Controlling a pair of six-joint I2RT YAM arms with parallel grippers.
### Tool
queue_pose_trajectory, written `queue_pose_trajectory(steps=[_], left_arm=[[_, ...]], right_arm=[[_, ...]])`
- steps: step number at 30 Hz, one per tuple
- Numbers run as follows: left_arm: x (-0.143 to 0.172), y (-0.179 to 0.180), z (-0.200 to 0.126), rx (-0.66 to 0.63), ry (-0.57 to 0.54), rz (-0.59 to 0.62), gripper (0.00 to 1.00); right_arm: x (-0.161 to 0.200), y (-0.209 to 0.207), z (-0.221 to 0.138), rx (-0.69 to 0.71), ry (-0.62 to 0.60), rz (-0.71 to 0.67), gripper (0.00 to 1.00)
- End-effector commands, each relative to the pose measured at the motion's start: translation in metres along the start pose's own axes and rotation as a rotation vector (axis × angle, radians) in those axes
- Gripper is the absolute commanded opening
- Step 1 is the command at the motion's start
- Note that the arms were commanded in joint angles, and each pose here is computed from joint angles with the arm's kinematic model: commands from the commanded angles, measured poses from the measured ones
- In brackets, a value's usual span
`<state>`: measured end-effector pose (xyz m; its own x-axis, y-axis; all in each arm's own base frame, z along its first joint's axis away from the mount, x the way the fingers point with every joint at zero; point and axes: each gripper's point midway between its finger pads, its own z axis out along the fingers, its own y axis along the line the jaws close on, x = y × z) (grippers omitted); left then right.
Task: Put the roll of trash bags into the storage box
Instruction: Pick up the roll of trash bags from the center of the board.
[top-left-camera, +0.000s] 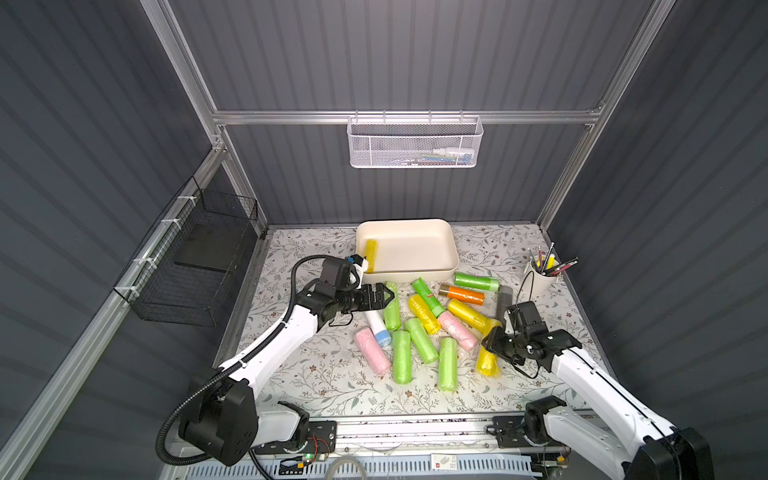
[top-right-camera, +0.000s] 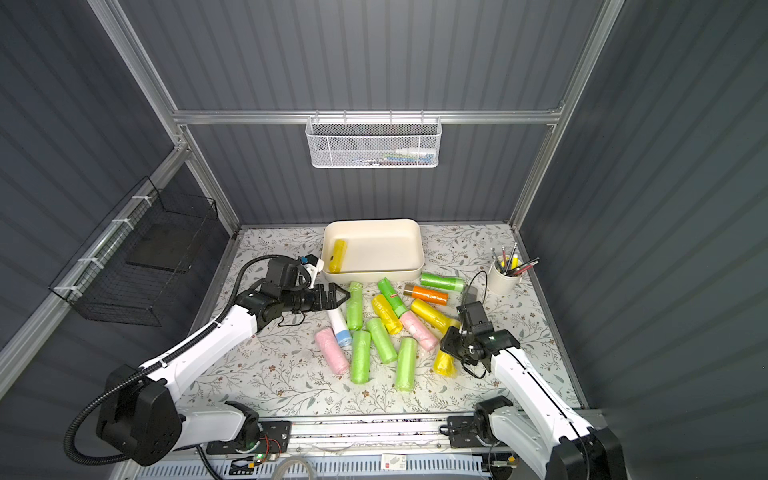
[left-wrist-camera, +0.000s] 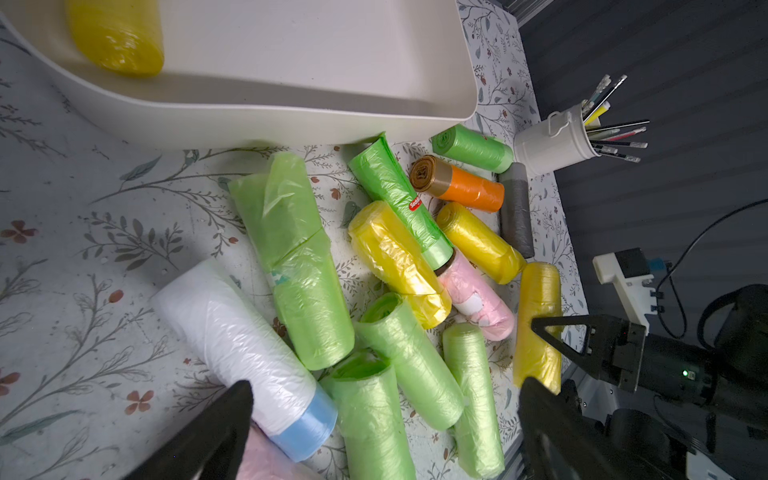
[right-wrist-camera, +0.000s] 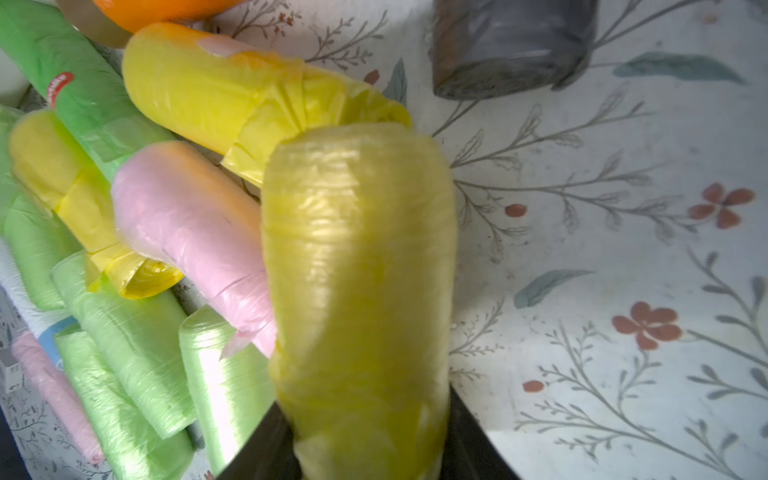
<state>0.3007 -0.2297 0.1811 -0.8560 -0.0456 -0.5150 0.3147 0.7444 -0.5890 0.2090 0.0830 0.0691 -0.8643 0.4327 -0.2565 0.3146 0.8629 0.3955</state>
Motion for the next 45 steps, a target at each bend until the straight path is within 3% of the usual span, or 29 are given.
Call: queue_pose_trajectory(steps=[1,23,45], left_arm=[[0.006,0.002,0.002,-0.002,0.013,-0.018,1.00],[-0.001,-0.009,0.010,0.072,0.009,-0.042,1.00],[-0.002,-0.014,0.008,0.105,-0.014,-0.060,1.00]], right_arm=[[-0.005,0.019,-0.008,-0.082,-0.011,-0.003,0.46],[-0.031,0.068,-0.039,-0.264,-0.081,0.021,0.43],[-0.079,0.135,-0.057,-0.351,-0.131,-0.074,0.43]])
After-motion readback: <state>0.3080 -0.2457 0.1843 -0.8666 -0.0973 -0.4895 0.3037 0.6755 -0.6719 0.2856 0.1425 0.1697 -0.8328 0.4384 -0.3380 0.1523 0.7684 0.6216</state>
